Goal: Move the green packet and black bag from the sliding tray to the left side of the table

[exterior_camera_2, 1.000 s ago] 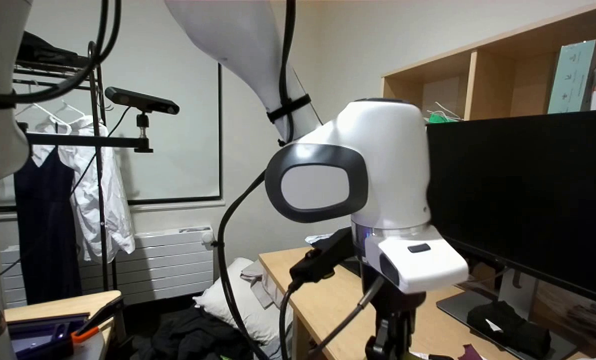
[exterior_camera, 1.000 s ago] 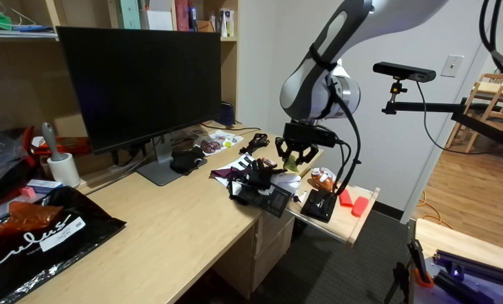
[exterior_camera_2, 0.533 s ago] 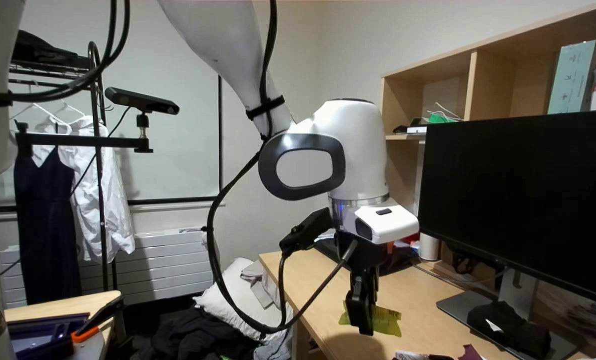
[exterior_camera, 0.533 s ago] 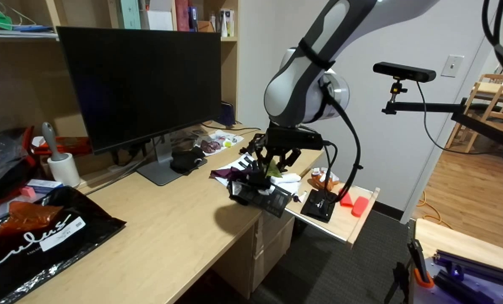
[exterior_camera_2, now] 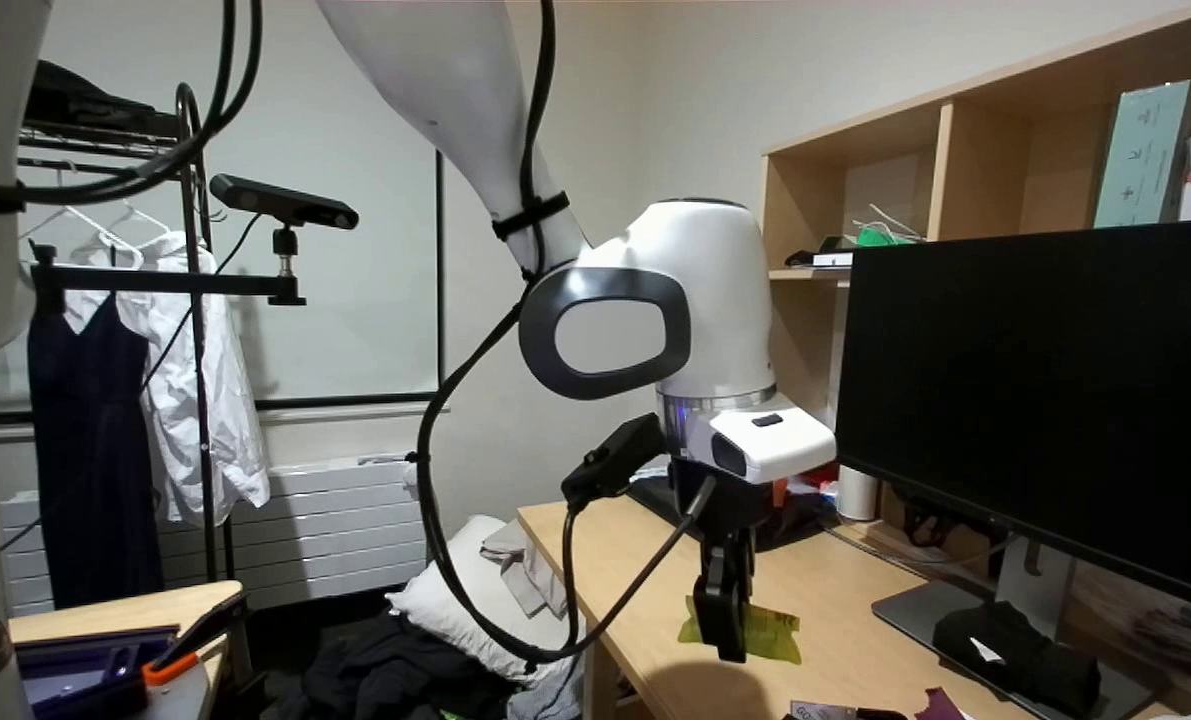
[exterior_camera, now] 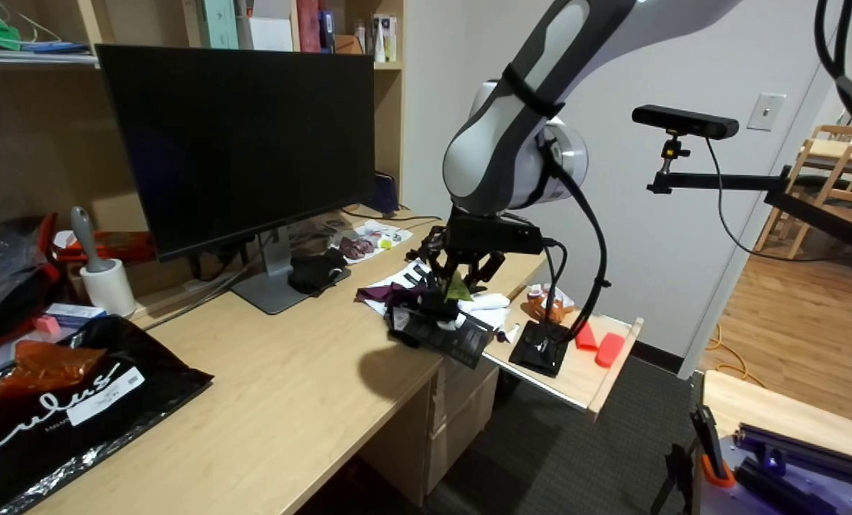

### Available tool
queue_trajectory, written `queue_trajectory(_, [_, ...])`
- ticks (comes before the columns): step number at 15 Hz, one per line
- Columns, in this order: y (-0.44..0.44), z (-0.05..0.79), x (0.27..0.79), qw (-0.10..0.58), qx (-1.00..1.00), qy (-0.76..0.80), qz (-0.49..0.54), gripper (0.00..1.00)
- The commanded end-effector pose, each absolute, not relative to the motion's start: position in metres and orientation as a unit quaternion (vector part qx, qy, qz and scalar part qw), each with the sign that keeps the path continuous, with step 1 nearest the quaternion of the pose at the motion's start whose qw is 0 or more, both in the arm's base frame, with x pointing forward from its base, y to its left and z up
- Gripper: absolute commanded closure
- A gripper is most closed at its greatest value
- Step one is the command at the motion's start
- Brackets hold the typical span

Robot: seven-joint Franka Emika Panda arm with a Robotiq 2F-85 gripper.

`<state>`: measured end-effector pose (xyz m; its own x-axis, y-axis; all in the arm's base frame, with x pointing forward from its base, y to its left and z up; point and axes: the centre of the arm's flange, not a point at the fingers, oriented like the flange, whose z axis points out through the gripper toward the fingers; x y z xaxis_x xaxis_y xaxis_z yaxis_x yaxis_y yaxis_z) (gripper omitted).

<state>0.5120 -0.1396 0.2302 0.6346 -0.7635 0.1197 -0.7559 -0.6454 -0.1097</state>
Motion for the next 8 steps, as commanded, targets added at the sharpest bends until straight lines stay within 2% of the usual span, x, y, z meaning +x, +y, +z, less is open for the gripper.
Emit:
queue_trajectory(1, [-0.086, 0.234, 0.547, 0.032, -0.931, 0.349, -0.106, 0.87])
queue_trajectory(5, [0.015, 0.238, 0.583, 0.049, -0.955, 0.261, -0.132, 0.87])
queue_trajectory(8, [0.088, 0.222, 0.591, 0.06, -0.971, 0.197, -0.118, 0.88])
